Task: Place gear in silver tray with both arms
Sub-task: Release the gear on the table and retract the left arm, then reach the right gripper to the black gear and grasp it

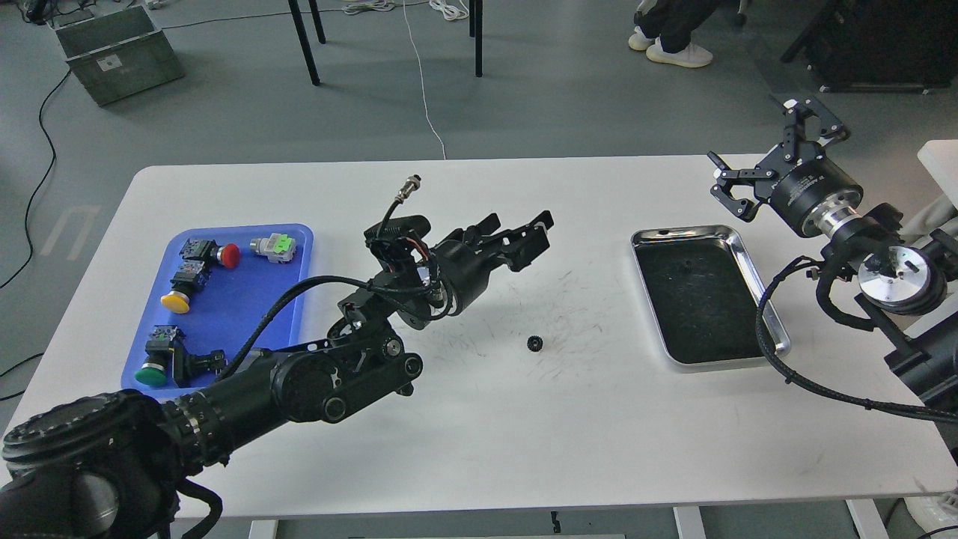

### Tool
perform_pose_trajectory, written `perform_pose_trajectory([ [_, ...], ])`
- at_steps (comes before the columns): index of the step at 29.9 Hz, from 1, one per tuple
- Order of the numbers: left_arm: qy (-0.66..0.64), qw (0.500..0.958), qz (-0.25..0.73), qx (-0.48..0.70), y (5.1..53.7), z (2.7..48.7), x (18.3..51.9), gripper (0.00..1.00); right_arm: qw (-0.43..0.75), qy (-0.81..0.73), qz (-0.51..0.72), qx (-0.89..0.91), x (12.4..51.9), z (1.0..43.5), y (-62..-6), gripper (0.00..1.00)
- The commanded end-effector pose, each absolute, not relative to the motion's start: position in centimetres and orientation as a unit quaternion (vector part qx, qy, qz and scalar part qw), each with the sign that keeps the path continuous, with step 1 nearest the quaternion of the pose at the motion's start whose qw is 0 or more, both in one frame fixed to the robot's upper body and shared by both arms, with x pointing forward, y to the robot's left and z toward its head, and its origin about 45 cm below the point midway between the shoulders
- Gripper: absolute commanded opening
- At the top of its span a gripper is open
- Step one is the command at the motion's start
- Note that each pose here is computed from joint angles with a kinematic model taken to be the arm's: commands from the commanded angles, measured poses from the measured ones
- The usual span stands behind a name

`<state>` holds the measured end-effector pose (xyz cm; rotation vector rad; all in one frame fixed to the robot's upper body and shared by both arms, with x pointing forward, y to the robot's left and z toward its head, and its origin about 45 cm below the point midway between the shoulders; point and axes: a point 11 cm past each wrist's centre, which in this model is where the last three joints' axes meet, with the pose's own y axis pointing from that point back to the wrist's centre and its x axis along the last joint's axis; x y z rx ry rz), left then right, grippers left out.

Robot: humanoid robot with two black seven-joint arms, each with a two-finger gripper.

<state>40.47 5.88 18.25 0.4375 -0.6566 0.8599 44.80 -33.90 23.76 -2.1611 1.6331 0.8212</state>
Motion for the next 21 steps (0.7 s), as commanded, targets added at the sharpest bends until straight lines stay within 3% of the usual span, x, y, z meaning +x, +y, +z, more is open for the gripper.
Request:
perform_pose_trajectory([
  [1, -0.243, 0.818, 0.497, 0.160, 10.1, 21.6, 43.3, 0.98, 0.134, 0.559, 0.262, -0.775, 45.5, 25.6, -31.9, 0.94],
  [4, -0.161, 0.783, 0.592, 0.098, 14.5, 24.9, 45.5, 0.98, 0.103, 0.550, 0.225, -0.798, 46.5, 27.3, -29.9, 0.94],
  [11, 0.004, 0.725, 0.688, 0.036, 26.0, 26.4, 47.3, 0.98, -0.010, 0.493, 0.152, -0.857, 47.8, 30.0, -23.7, 0.95],
  [16, 0.082, 0.728, 0.681, -0.021, 30.1, 27.4, 47.4, 0.98, -0.111, 0.428, 0.115, -0.890, 47.3, 29.6, -18.1, 0.96],
  [21, 0.116, 0.763, 0.633, -0.062, 31.8, 27.6, 46.5, 0.98, -0.241, 0.341, 0.020, -0.908, 45.9, 28.1, -11.7, 0.96],
])
